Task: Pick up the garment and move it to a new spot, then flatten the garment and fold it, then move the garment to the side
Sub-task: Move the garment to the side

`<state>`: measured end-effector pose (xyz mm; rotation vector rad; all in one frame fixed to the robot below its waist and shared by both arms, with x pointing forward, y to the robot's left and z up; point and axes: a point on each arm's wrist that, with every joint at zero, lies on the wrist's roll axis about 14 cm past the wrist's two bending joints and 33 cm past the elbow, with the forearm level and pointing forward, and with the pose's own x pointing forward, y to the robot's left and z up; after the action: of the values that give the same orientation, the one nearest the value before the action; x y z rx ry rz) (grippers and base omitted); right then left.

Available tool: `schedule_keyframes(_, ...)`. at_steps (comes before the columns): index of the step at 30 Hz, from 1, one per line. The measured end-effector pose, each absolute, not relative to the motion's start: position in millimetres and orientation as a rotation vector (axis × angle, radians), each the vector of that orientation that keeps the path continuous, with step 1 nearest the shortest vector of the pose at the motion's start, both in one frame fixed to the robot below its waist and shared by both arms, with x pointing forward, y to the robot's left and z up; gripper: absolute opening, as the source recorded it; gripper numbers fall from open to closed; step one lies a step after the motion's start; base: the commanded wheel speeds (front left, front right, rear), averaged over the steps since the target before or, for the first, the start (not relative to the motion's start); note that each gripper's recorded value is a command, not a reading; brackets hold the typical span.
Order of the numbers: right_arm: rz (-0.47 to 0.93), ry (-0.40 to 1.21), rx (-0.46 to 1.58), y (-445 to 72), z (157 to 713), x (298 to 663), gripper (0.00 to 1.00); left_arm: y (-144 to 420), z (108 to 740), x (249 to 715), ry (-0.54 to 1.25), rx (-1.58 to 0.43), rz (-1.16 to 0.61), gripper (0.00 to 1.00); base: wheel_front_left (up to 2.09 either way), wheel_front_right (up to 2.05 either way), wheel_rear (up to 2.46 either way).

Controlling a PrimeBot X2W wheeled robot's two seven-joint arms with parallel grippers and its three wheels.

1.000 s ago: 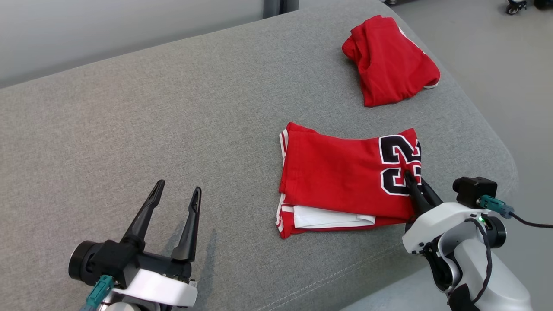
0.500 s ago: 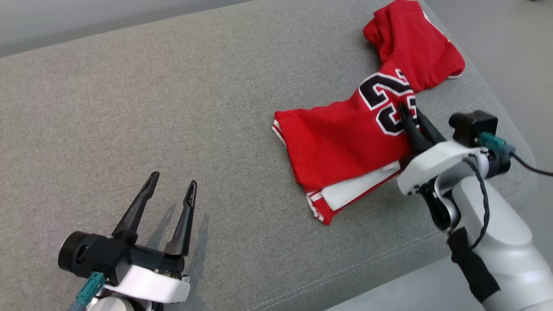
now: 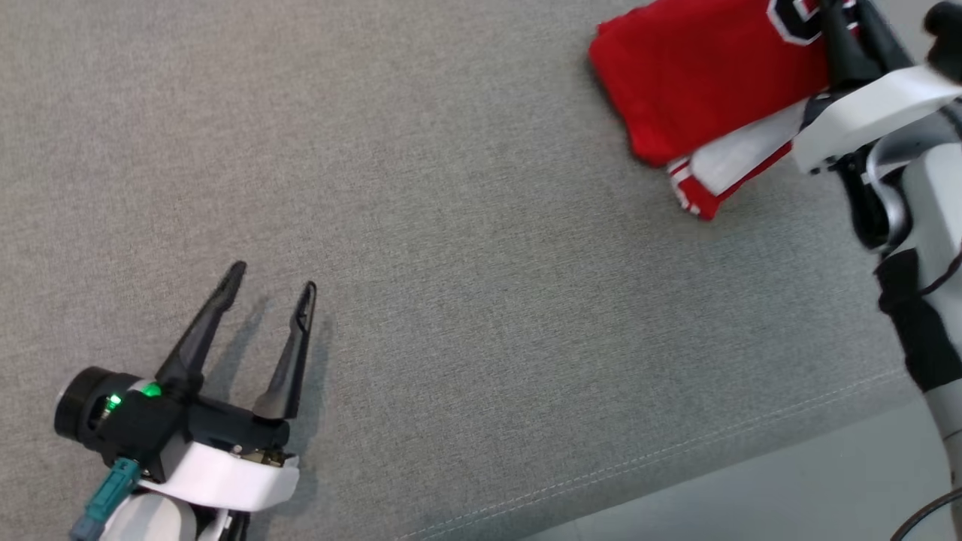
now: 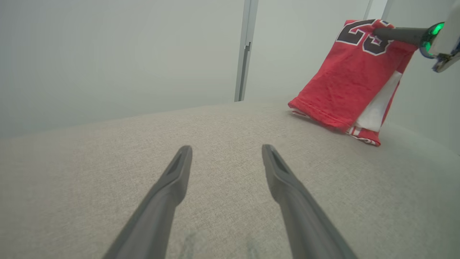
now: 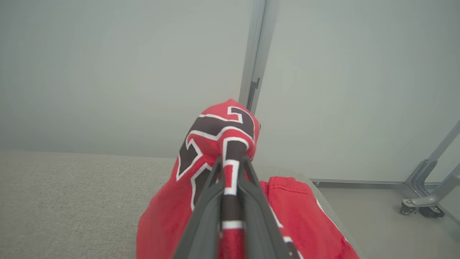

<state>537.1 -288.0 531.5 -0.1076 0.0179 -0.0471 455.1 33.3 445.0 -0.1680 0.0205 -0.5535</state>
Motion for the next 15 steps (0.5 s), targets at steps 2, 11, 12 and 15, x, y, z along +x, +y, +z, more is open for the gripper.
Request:
schedule_keyframes(2,-0.057,0.021,-0.126,-295.1,530.8,543.0,0.00,38.3,442.5,459.3,0.020,-0.162,-0.547,1.00,0.00,0.00,0.00)
schedule_keyframes(11,-0.122,0.020,-0.135,-322.7,527.8,559.9,0.00,49.7,422.8,463.5,0.058,-0.148,-0.535,1.00,0.00,0.00,0.00)
schedule_keyframes(12,-0.141,0.018,-0.136,-330.1,527.4,560.5,0.00,51.1,419.6,463.9,0.065,-0.146,-0.534,1.00,0.00,0.00,0.00)
schedule_keyframes(15,-0.164,0.009,-0.131,-338.1,529.0,560.7,0.00,52.8,417.2,464.8,0.068,-0.140,-0.535,1.00,0.00,0.00,0.00)
